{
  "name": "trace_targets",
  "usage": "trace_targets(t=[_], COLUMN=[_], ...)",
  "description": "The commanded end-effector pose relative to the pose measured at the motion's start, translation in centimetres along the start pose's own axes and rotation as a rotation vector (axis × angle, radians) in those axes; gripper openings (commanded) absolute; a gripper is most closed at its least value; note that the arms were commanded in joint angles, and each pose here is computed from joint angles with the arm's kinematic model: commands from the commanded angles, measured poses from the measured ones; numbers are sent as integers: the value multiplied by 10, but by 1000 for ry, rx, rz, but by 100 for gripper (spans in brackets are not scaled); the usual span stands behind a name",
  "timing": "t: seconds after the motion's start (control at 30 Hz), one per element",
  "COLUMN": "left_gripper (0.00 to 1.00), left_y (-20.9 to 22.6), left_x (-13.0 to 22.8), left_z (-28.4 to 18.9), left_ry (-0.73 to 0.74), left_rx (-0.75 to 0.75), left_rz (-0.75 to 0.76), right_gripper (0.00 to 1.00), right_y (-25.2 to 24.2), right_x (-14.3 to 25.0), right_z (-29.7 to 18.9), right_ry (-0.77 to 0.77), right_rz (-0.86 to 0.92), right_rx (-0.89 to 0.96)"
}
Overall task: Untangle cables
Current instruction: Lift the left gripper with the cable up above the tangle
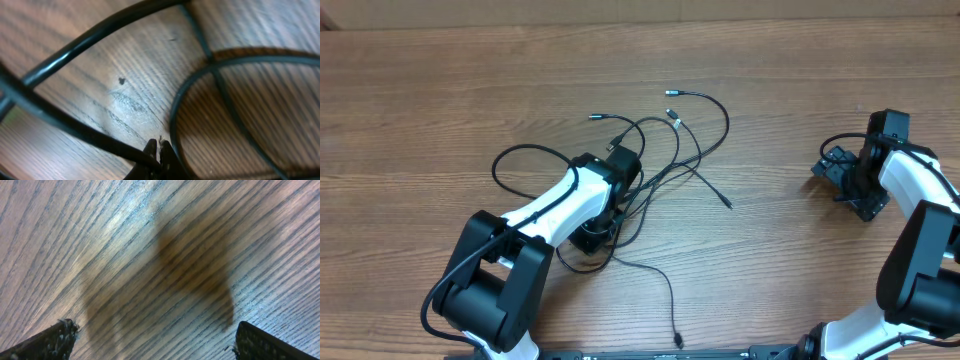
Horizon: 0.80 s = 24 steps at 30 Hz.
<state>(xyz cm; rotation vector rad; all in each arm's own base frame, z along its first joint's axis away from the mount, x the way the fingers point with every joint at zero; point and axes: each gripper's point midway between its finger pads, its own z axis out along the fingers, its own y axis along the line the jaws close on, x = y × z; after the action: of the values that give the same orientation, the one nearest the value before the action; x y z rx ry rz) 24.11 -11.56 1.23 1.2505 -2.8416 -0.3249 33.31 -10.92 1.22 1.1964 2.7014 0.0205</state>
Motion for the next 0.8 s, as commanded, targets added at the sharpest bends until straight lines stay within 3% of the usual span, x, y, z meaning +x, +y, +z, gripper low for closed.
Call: trace_targets(t=[0.0, 0.3, 0.53, 0.77], left_gripper=[4, 4, 4, 4], left_y=[-27, -87, -97, -68], left_x=[-15, -29, 1, 9], left_z=[-32, -137, -270, -382], left_ry=[-67, -245, -315, -534], left_rx=[94, 364, 722, 989], left_rz=[248, 699, 1058, 1131], right_gripper=[100, 100, 100, 100], right_y=[-1, -1, -1, 0], right_x=[0, 0, 0, 0], right_z=[1, 1, 1, 1], right_ry=[-1, -1, -1, -1], right_rz=[8, 8, 8, 8], right_rx=[-1, -1, -1, -1])
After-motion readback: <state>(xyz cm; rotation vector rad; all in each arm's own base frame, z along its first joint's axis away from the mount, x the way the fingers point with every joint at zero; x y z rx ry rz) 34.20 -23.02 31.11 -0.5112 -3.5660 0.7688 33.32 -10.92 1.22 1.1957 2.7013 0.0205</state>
